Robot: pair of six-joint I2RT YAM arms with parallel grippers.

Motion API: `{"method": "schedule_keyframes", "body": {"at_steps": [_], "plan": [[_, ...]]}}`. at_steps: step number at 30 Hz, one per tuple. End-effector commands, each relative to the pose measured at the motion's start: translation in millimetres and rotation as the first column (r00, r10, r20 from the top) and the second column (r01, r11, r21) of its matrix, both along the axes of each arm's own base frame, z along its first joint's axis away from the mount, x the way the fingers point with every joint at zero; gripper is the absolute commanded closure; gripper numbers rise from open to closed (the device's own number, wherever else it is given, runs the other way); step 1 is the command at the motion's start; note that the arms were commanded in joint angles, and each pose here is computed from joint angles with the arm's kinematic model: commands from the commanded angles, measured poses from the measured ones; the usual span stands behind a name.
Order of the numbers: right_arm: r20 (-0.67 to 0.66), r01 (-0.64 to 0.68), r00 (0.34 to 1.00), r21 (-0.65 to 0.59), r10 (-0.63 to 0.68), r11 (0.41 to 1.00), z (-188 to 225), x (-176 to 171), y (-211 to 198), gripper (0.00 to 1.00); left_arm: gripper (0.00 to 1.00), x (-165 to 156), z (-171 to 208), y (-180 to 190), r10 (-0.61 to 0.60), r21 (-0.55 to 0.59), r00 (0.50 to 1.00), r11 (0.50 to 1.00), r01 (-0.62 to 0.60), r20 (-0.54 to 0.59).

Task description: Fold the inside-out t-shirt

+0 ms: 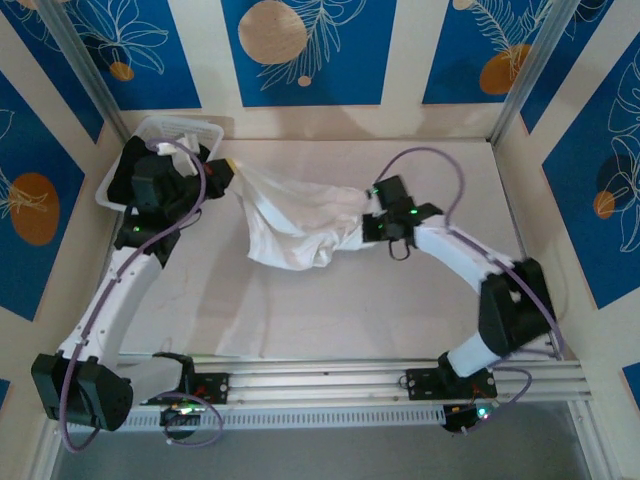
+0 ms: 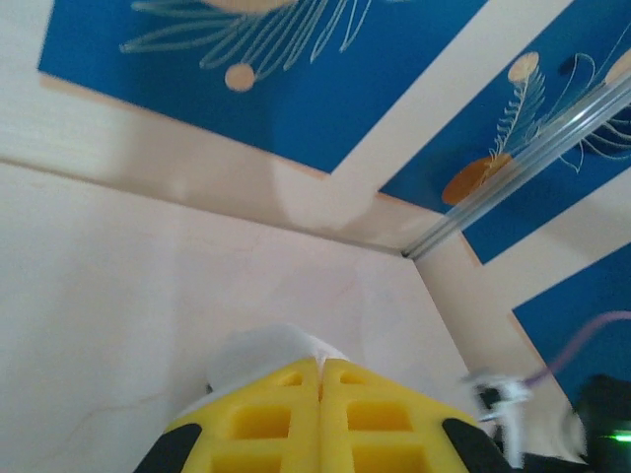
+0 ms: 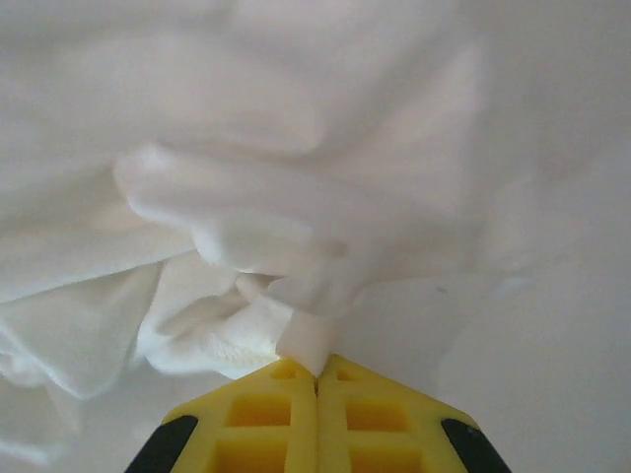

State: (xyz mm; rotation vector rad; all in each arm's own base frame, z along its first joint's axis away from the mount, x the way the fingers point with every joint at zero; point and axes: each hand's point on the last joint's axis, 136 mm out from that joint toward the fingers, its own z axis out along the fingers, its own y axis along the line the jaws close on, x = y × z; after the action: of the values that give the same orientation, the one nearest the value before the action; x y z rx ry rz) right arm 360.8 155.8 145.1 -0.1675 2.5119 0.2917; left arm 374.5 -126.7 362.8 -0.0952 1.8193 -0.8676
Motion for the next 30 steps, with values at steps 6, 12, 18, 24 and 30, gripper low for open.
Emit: {"method": "schedule_keyframes", "body": {"at_steps": [6,12,18,24,30], "plan": [[0.4,0.072,0.909,0.123,-0.116,0.99,184.6,2.3,-68.0,1.0,1.0,-0.2,91.2,63.9,0.216,-0.027,0.962,0.976,-0.215,0.168],[0.501,0.102,0.849,0.162,-0.171,0.982,233.3,-14.2,-99.1,1.0,1.0,8.9,47.4,94.4,0.315,0.023,0.948,0.948,-0.316,0.054],[0.389,0.008,0.915,0.242,-0.104,0.97,197.5,-6.1,-81.0,1.0,1.0,37.6,-86.1,85.8,0.292,0.119,0.936,0.955,-0.272,-0.197],[0.148,-0.062,0.989,0.355,0.01,0.933,118.0,25.2,-42.6,1.0,0.86,75.1,-194.7,62.6,0.232,0.285,0.883,0.951,-0.118,-0.409],[0.077,-0.064,0.996,0.339,0.04,0.939,87.0,30.7,-32.8,1.0,0.47,34.8,-203.6,2.0,0.107,0.424,0.934,0.904,0.051,-0.341]]}}
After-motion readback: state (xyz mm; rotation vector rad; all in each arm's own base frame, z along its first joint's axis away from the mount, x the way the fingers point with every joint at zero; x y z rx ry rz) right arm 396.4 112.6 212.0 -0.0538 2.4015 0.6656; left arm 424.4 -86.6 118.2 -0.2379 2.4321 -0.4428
